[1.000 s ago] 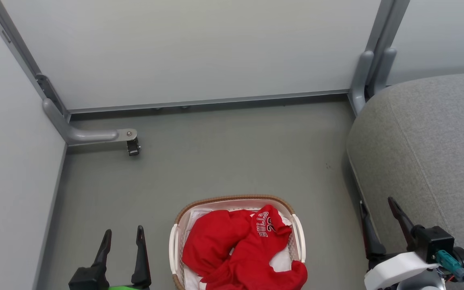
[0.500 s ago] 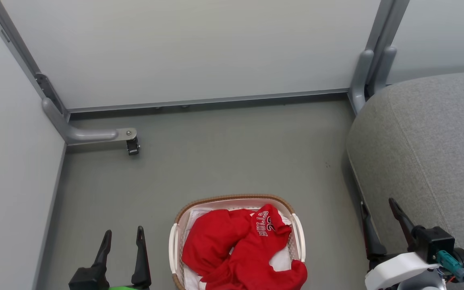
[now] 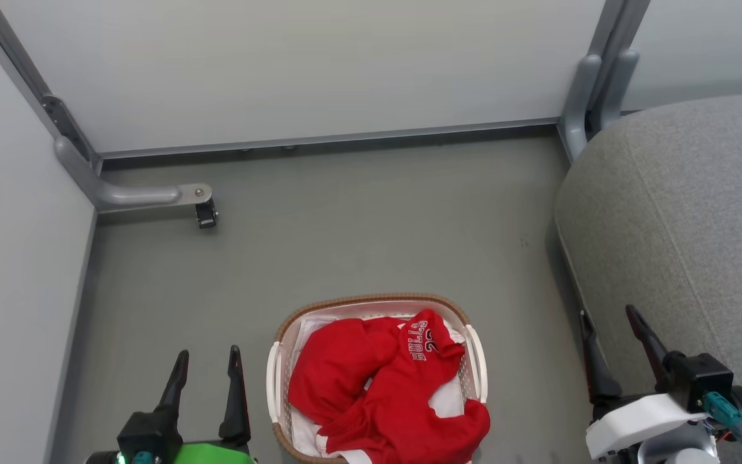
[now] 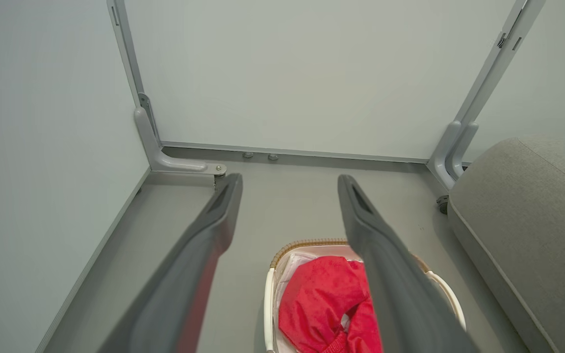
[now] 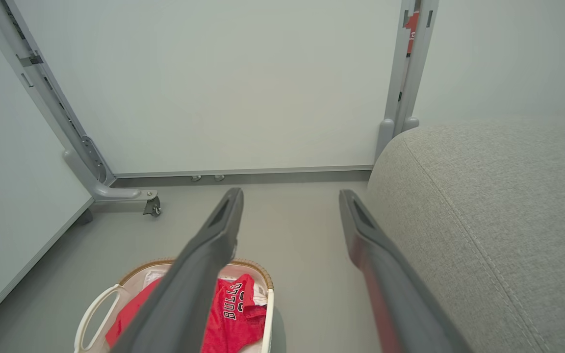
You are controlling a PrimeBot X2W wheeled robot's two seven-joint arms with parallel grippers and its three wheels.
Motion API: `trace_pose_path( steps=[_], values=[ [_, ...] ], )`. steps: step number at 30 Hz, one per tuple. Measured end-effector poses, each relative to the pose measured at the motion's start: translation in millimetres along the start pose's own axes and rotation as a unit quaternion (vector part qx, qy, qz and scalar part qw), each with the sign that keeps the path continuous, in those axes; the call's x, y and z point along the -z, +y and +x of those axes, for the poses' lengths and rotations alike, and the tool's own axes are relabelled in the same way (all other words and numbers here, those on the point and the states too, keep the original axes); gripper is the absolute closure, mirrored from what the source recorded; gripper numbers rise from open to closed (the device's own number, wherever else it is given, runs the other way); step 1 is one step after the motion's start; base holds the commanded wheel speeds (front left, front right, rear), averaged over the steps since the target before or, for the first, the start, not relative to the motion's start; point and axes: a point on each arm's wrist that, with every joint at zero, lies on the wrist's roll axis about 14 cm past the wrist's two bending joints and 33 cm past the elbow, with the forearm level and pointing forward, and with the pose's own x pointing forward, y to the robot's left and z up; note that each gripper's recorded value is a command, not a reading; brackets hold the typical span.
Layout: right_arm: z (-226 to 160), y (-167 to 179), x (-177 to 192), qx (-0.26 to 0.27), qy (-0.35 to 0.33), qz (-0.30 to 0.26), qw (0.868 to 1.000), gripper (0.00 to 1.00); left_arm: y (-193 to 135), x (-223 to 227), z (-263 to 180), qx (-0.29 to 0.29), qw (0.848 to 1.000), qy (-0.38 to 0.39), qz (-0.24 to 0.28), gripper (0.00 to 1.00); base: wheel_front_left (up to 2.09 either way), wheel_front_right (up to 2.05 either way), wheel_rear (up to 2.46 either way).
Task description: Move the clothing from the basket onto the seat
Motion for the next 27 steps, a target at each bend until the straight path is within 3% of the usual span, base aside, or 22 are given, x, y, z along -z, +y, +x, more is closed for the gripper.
trace_pose_path(
  steps=[9,15,21,27],
  values=[
    [28,-11,7,0.009,0.005,-0.007,1.000,0.00,-28,6,47,0.063,0.998,0.010,0.024,0.00,0.00,0.00,0.00],
    [57,-23,16,0.019,0.007,-0.007,1.000,0.00,-56,33,90,0.128,0.989,0.043,0.056,0.00,0.00,0.00,0.00],
    [84,-39,37,0.036,0.020,0.006,0.999,0.00,-83,103,118,0.206,0.964,0.133,0.101,0.00,0.00,0.00,0.00],
    [92,-55,67,0.056,0.048,0.023,0.997,0.00,-87,174,130,0.253,0.932,0.219,0.142,0.00,0.00,0.00,0.00]
  ],
)
